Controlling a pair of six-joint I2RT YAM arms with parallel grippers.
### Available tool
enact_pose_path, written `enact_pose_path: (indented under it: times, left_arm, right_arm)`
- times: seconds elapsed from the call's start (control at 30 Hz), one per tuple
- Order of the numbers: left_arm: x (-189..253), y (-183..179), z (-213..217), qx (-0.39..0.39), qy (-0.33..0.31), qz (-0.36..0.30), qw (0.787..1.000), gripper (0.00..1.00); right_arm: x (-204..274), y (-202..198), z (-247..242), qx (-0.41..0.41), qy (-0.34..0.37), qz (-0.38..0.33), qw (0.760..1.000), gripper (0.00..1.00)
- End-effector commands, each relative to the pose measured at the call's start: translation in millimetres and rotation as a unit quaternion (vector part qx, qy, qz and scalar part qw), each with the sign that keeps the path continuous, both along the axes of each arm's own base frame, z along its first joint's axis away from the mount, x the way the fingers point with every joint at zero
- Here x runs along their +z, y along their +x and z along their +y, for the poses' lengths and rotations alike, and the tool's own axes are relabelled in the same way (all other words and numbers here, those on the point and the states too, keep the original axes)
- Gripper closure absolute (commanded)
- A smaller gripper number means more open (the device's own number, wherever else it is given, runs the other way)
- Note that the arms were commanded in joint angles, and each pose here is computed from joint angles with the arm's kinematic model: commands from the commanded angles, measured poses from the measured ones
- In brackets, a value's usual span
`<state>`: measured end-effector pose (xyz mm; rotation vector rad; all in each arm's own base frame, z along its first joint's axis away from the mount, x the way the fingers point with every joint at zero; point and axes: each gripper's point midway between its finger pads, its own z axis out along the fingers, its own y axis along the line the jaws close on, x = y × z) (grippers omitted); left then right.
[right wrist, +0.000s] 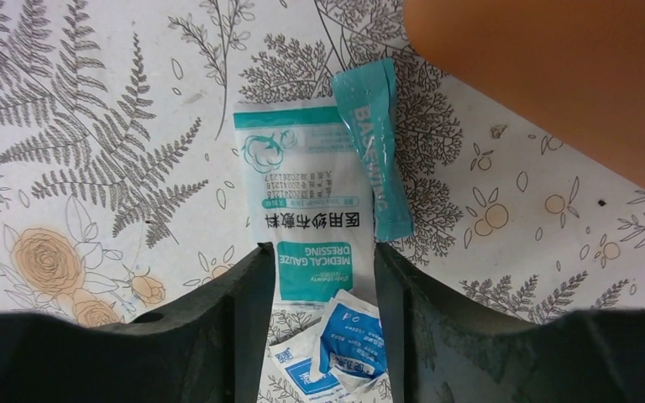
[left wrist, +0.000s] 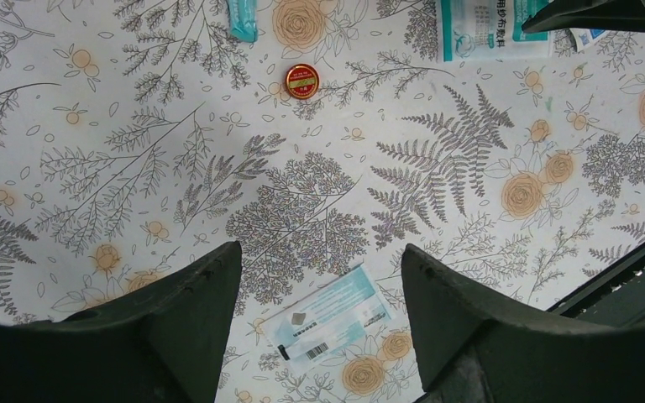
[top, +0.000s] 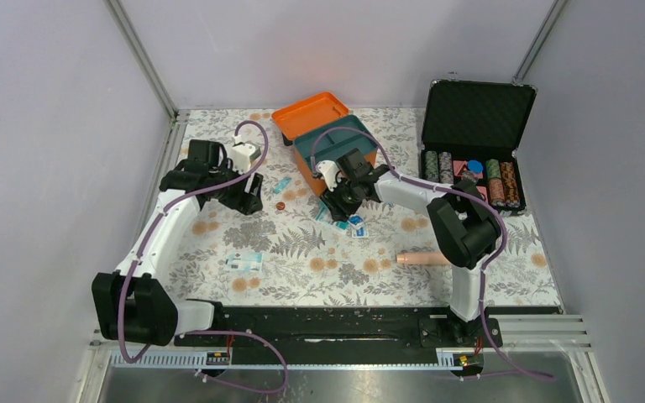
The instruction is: Organize the medicine kit
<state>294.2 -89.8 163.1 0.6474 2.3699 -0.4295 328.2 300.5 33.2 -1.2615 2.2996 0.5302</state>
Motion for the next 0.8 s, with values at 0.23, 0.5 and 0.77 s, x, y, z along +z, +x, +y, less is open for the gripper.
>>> enact_pose_path:
  times: [0.23,0.5,0.77]
  left_arm:
    - [19.9,30.0,12.8,0.006,0.030,-0.059,0.998,0.31]
    - [18.0,31.6,5.2,0.019,0.000,-0.048,0.999,0.30]
    - [13.6,33.4,-9.2,0.058,-0.066,-0.014,0.996,0.30]
  right_arm:
    - [-38.0,-16.0,-16.0,-0.028,-0.050,0.026,0.998,0.59]
    - [-41.0,-17.0,-16.5,-0.009,-0.057,0.013,0.998,0.74]
    - [-32.5,-12.2,-17.4,-0.021,-0.058,-0.005,0.998,0.61]
